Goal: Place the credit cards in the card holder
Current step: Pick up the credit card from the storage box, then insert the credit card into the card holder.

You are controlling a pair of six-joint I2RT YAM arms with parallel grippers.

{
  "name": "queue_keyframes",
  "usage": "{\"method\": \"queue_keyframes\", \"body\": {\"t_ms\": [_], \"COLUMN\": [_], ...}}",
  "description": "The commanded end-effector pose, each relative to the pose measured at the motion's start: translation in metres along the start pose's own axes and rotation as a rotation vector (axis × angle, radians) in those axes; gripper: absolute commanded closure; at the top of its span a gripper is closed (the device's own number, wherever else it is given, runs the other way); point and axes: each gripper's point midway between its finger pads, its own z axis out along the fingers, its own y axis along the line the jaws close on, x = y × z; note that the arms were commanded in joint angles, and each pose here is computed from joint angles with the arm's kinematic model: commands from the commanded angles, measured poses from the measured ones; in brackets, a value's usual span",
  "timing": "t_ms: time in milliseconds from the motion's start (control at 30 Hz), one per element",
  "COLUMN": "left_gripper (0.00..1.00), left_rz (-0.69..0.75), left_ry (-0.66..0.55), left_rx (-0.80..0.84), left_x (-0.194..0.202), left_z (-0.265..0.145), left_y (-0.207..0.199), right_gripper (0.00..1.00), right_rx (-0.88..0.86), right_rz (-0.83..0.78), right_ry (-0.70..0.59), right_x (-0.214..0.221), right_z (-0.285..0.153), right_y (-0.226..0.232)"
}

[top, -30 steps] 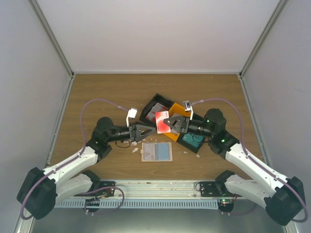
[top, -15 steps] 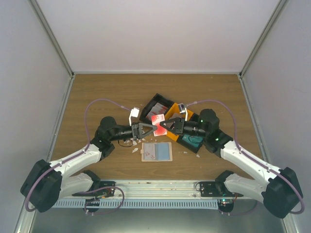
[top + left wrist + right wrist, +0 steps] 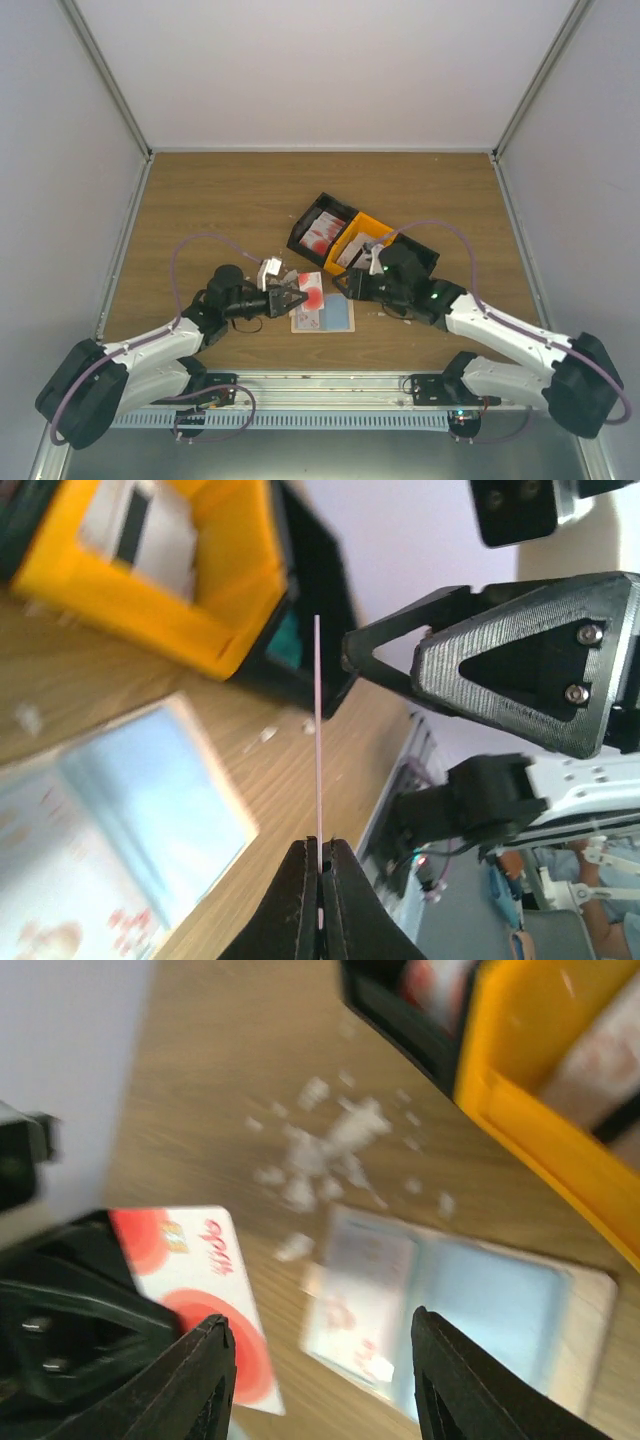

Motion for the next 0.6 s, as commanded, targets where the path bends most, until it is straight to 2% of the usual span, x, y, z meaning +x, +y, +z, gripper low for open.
{"method": "queue_keyframes", "body": {"t_ms": [0, 233, 567], "left_gripper": [1.00, 1.00, 1.00], "left_rz": [0.016, -0.058, -0.082], "left_ry": [0.034, 0.069, 0.099], "left_rx": [-0.078, -0.118, -0.131], "left_x": [0.025, 0.058, 0.068], "left_z": [-0.004, -0.009, -0.005], "left_y": [0.027, 0.057, 0.068], "right_gripper": [0.51, 0.50, 0.47], "right_rx": [0.355, 0.519, 0.621], "right_rz": [-0.080, -0.094, -0.104], "right_ry": [0.081, 0.193, 0.195], "right_x": [0.036, 0.062, 0.057], "right_z": [0.009, 0.023, 0.038], "right_y": [-0.063, -0.094, -0.117]}}
